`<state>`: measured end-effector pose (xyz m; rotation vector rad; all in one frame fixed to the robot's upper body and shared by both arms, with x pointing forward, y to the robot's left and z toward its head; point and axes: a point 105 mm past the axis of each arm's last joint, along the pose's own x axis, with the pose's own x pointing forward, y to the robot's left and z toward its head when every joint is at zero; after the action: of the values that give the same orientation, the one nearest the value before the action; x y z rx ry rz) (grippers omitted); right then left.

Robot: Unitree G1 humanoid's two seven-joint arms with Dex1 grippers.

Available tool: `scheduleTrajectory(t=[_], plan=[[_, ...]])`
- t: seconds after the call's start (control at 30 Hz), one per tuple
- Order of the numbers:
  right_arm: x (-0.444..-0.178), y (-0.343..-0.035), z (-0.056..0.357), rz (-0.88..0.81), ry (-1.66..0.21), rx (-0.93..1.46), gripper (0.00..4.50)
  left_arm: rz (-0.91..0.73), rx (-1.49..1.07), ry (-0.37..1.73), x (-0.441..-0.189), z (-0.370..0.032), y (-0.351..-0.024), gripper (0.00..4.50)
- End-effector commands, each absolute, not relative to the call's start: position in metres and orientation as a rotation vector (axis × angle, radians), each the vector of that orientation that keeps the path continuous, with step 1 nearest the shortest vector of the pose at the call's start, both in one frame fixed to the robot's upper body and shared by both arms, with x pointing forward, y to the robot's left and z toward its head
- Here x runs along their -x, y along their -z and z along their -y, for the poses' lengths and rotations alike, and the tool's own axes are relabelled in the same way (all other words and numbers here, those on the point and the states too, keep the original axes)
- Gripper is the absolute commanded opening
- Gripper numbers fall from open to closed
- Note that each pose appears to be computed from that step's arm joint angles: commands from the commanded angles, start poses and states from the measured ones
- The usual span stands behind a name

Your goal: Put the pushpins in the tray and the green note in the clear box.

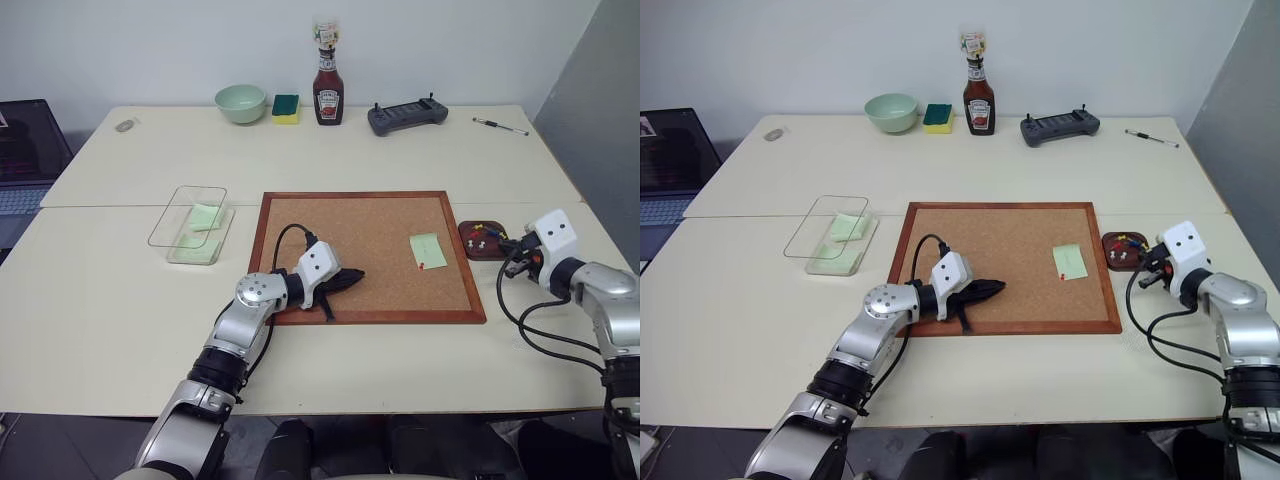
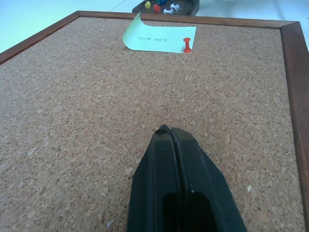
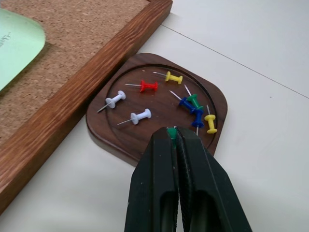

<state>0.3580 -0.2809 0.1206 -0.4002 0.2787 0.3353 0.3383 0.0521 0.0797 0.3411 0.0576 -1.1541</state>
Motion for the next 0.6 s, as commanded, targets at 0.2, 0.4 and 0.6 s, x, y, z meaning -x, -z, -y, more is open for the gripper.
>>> scheduleTrajectory(t=[0.2,0.4,0.6], plan=[[-0.3636,-0.1343,0.2826,-0.217,-0.315,0.434,1.50,-0.125,-0.342,1.160,-0.3332,-0.0531,-0.0619,0.00],[-0.3631,-0.1368,0.2848,-0.202,-0.308,0.428,2.28,-0.125,-0.344,1.161,-0.3335,-0.0530,-0.0620,0.00],[-0.3637,-0.1330,0.2826,-0.209,-0.309,0.415,2.28,-0.123,-0.344,1.162,-0.3340,-0.0526,-0.0624,0.00]])
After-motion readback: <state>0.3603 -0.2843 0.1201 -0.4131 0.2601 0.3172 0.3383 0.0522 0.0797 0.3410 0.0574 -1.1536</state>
